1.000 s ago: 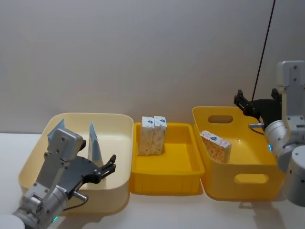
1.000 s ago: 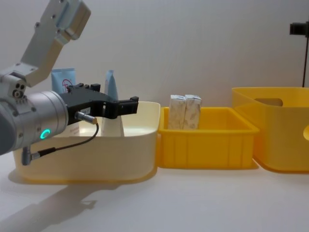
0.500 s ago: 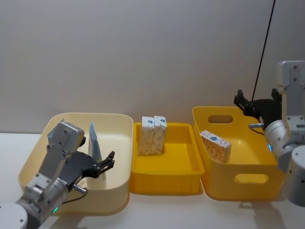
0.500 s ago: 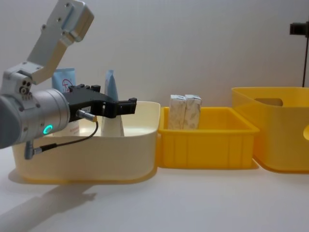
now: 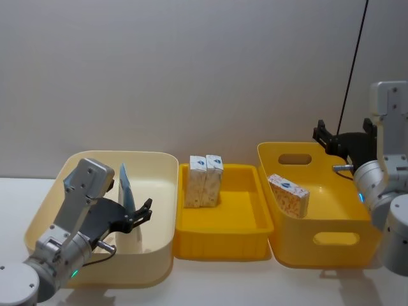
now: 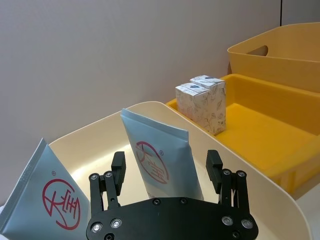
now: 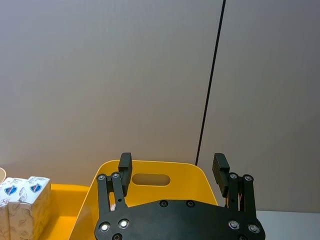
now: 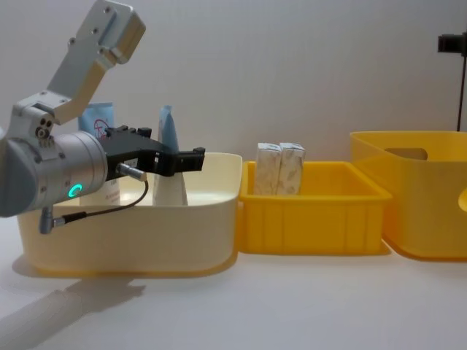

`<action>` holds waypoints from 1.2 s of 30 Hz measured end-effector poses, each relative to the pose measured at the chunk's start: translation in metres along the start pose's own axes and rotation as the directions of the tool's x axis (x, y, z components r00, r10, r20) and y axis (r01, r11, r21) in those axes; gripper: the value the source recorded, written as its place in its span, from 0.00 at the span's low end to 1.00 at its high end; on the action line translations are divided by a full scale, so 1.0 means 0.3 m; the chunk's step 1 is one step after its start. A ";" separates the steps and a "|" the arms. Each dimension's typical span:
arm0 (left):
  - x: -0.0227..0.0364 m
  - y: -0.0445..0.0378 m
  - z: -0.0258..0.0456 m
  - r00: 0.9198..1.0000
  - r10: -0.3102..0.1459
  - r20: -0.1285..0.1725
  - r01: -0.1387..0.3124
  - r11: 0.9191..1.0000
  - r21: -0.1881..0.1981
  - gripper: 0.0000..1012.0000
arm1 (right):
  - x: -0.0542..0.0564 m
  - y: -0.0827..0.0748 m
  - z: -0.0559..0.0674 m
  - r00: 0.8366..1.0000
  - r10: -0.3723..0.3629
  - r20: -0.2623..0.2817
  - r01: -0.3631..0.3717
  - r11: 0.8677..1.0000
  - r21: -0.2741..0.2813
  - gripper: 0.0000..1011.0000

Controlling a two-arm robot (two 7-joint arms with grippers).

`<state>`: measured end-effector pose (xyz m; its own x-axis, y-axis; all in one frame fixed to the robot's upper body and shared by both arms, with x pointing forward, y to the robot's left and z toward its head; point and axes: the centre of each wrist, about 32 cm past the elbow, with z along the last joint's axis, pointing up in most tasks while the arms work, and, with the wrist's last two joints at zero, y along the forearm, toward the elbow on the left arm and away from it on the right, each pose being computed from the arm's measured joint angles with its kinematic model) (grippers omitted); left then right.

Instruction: Bimanual collaborative sorting of washing and personal care products

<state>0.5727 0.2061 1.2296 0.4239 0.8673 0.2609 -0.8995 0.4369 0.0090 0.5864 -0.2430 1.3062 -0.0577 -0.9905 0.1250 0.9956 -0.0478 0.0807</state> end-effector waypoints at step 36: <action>0.009 -0.013 0.001 1.000 0.001 0.007 -0.001 1.000 0.005 0.21 | 0.000 0.000 0.000 1.000 0.000 0.000 0.000 1.000 0.000 0.99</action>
<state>0.5774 0.2065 1.2306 0.4223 0.8662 0.2672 -0.9005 0.4347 0.0137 0.5864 -0.2430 1.3062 -0.0576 -0.9905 0.1249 0.9956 -0.0477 0.0807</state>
